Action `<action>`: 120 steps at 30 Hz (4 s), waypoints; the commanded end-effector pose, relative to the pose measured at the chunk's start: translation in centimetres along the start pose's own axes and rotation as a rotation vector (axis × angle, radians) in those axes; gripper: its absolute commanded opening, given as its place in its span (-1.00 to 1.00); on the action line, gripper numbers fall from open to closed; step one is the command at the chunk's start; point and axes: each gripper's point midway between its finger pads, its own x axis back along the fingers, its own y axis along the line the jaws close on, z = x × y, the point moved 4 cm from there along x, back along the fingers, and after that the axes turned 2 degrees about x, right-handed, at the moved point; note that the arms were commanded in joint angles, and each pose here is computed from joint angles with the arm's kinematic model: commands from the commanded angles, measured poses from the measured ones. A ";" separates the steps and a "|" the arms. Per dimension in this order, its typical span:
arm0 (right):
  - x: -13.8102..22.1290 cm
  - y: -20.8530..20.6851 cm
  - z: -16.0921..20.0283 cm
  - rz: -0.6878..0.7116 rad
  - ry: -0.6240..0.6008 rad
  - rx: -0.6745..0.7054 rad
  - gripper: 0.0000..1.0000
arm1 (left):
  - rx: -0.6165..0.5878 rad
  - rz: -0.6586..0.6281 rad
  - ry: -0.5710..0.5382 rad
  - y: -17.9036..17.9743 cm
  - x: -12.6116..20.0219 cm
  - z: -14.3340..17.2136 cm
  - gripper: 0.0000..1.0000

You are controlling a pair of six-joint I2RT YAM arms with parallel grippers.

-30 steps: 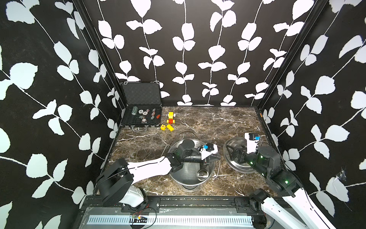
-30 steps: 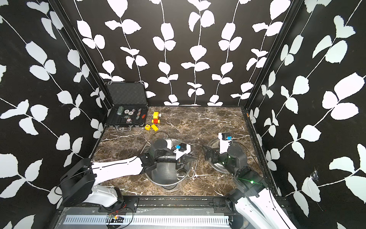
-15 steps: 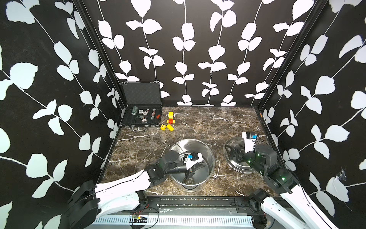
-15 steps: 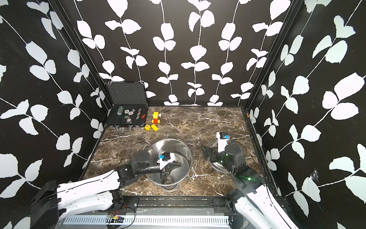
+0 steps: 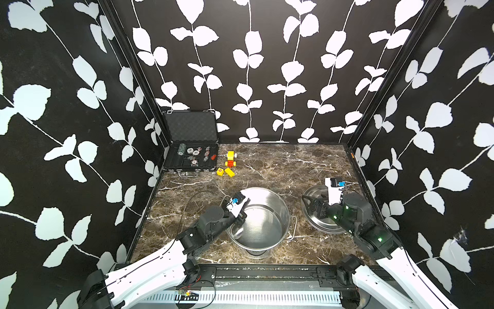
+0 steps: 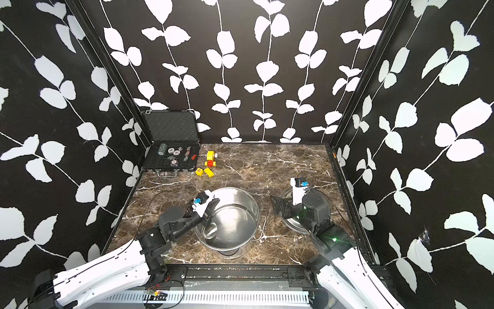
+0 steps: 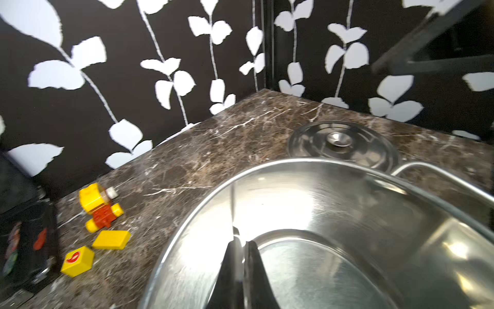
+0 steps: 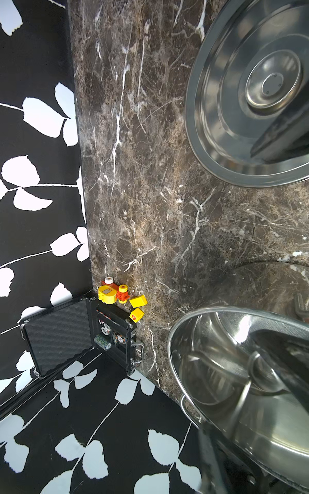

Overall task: Stir the soup with a spoon
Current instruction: Stir the soup in the pan with a stick.

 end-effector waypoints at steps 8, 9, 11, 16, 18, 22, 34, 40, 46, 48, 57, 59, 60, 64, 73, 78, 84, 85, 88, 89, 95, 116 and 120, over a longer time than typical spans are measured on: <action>0.3 0.2 -0.4 -0.016 -0.037 -0.005 0.98 | -0.072 0.099 -0.091 -1.2 -6.8 -4.4 -1.00; 0.3 0.2 -0.4 -0.013 -0.038 -0.006 0.98 | -0.077 0.139 -0.093 -1.8 -7.6 -4.8 -1.00; 0.6 0.1 -0.2 -0.007 -0.037 -0.006 0.98 | -0.080 0.229 -0.095 -3.2 -9.1 -5.0 -1.00; 1.1 -0.1 -0.1 0.004 -0.048 -0.010 0.98 | -0.044 0.409 -0.142 -5.8 -11.9 -5.6 -1.00; 1.2 -0.2 -0.1 0.006 -0.046 -0.011 0.98 | -0.008 0.490 -0.165 -6.9 -12.4 -6.0 -1.00; 1.3 -0.3 0.1 0.013 -0.045 -0.009 0.98 | -0.013 0.638 -0.190 -10.0 -11.8 -6.1 -1.00; 0.6 -0.1 -0.1 0.003 -0.040 -0.002 0.98 | -0.054 0.784 -0.065 -14.0 -6.0 -2.3 -1.00; 0.5 0.0 -0.2 -0.006 -0.043 -0.003 0.98 | -0.041 0.713 0.024 -12.5 -3.0 0.0 -1.00; 0.3 0.2 -0.5 -0.013 -0.047 -0.001 0.98 | -0.037 0.524 0.107 -9.4 -0.7 2.0 -1.00; 0.1 0.3 -0.7 -0.021 -0.049 -0.001 0.98 | -0.052 0.397 0.136 -7.6 -0.4 2.3 -1.00; -0.6 0.4 -0.5 -0.028 -0.037 -0.008 0.98 | -0.104 -0.064 0.092 -1.1 -0.6 0.8 -1.00; -0.5 0.3 -0.6 -0.020 -0.042 -0.012 0.98 | -0.054 -0.128 0.100 0.4 -1.8 0.5 -1.00; -0.5 0.2 -0.6 -0.015 -0.041 -0.013 0.98 | -0.023 -0.143 0.094 0.9 -2.3 0.3 -1.00; -0.3 0.0 -0.4 0.007 -0.021 -0.005 0.98 | -0.007 -0.145 0.044 1.5 -4.3 -0.9 -1.00; 0.4 -0.4 0.0 0.023 -0.033 -0.013 0.98 | -0.100 0.110 -0.009 -2.3 -9.8 -4.2 -1.00; 0.7 -0.5 0.0 0.030 -0.038 -0.012 0.98 | -0.104 0.398 -0.058 -6.3 -11.7 -5.0 -1.00; 0.9 -0.6 0.1 0.035 -0.036 -0.008 0.98 | -0.107 0.658 -0.144 -10.4 -11.0 -6.4 -1.00; 0.8 -0.6 0.1 0.035 -0.035 -0.008 0.98 | -0.117 0.699 -0.151 -11.1 -10.5 -6.5 -1.00; 0.8 -0.6 0.2 0.035 -0.037 -0.010 0.98 | -0.145 0.776 -0.149 -12.6 -9.2 -6.3 -1.00; 0.7 -0.6 0.2 0.035 -0.036 -0.010 0.98 | -0.149 0.792 -0.141 -13.0 -8.8 -6.1 -1.00; 0.5 -0.5 0.1 0.025 -0.033 -0.008 0.98 | -0.161 0.900 -0.084 -15.0 -5.2 -3.8 -1.00; -0.4 0.6 -1.1 -0.025 -0.035 -0.001 0.98 | -0.138 0.225 0.023 -4.7 1.6 0.1 -1.00; -0.4 0.6 -1.1 -0.029 -0.036 -0.007 0.98 | -0.168 0.037 -0.002 -2.1 1.0 -1.3 -1.00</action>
